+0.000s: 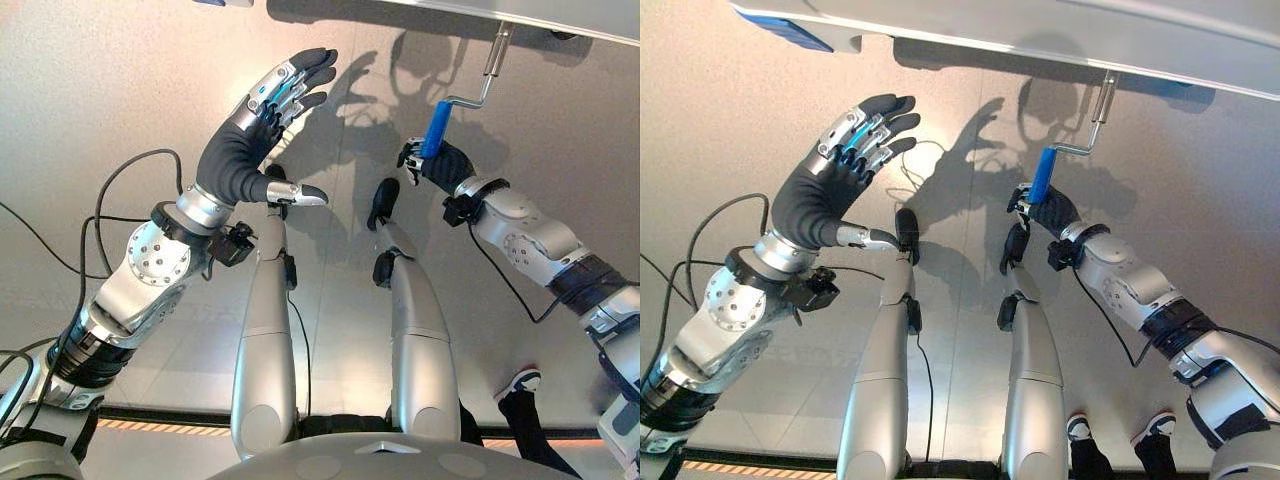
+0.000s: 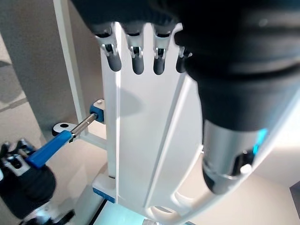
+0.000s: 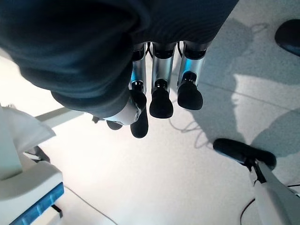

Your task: Raise the hospital bed

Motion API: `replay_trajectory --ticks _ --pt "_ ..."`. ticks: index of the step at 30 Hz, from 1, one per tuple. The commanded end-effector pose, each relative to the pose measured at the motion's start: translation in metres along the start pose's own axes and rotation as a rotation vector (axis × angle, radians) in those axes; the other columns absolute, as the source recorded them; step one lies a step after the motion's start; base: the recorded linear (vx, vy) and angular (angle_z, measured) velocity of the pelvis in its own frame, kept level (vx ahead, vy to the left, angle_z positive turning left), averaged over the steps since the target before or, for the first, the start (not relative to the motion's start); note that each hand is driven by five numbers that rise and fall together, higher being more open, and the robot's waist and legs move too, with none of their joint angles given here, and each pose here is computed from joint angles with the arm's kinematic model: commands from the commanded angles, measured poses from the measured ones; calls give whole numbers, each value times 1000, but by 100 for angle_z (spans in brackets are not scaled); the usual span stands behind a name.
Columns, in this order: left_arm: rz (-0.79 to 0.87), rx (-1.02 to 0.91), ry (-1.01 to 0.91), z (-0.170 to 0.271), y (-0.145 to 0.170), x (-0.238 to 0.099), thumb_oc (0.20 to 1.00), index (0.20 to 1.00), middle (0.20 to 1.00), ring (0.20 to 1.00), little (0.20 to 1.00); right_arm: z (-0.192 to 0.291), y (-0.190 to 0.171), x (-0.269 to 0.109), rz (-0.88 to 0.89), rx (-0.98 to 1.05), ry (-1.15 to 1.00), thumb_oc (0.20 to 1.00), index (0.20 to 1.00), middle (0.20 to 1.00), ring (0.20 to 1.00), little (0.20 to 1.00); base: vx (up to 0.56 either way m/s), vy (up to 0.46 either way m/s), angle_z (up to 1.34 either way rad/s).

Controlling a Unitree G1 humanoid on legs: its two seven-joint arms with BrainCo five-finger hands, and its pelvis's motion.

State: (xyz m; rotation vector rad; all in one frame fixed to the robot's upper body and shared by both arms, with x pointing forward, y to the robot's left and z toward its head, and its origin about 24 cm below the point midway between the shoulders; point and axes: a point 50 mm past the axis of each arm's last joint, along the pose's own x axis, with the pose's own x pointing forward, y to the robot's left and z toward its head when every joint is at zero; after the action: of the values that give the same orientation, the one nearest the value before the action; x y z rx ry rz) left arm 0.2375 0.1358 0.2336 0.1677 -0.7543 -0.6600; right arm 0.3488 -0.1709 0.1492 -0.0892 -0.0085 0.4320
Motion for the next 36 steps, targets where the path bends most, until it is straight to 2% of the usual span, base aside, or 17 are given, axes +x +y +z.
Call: replay_trajectory --ticks 1,6,11,14,16,18,19,20,22,27,36 --pt "-64 -17 -106 18 -18 1 1000 1000 1000 1000 1000 46 71 31 274 -38 -202 200 200 200 200 200 -65 10 0" --pt "-56 -36 -118 18 -18 3 1000 1000 1000 1000 1000 42 65 49 175 -41 -180 200 200 200 200 200 9 21 -1" --pt "-50 -107 -121 15 -23 5 1000 1000 1000 1000 1000 35 42 76 -72 -35 -105 200 200 200 200 200 -4 28 2" --pt "-50 -141 -116 12 -25 5 1000 1000 1000 1000 1000 30 33 80 -149 -17 -73 200 200 200 200 200 -25 18 3" --pt "-59 -162 -133 13 -28 10 1000 1000 1000 1000 1000 32 13 82 -270 26 -50 200 200 200 200 200 -31 4 1" --pt "-63 -171 -138 13 -28 11 1000 1000 1000 1000 1000 31 5 81 -310 38 -34 200 200 200 200 200 0 0 0" --pt "-79 -191 -148 14 -31 13 1000 1000 1000 1000 1000 30 -13 77 -397 95 -24 200 200 200 200 200 0 0 0" --pt "-79 -191 -148 14 -31 13 1000 1000 1000 1000 1000 30 -13 76 -397 95 -24 200 200 200 200 200 0 0 0" --pt "-103 -218 -155 13 -34 18 1000 1000 1000 1000 1000 23 -41 64 -519 174 -1 200 200 200 200 200 0 0 0" --pt "-138 -243 -155 11 -38 21 1000 1000 1000 1000 1000 14 -83 37 -677 235 24 200 200 200 200 200 1 -3 2" --pt "-165 -247 -140 9 -40 21 1000 1000 1000 1000 1000 1 -133 -11 -890 336 10 200 200 200 200 200 8 -18 -1"
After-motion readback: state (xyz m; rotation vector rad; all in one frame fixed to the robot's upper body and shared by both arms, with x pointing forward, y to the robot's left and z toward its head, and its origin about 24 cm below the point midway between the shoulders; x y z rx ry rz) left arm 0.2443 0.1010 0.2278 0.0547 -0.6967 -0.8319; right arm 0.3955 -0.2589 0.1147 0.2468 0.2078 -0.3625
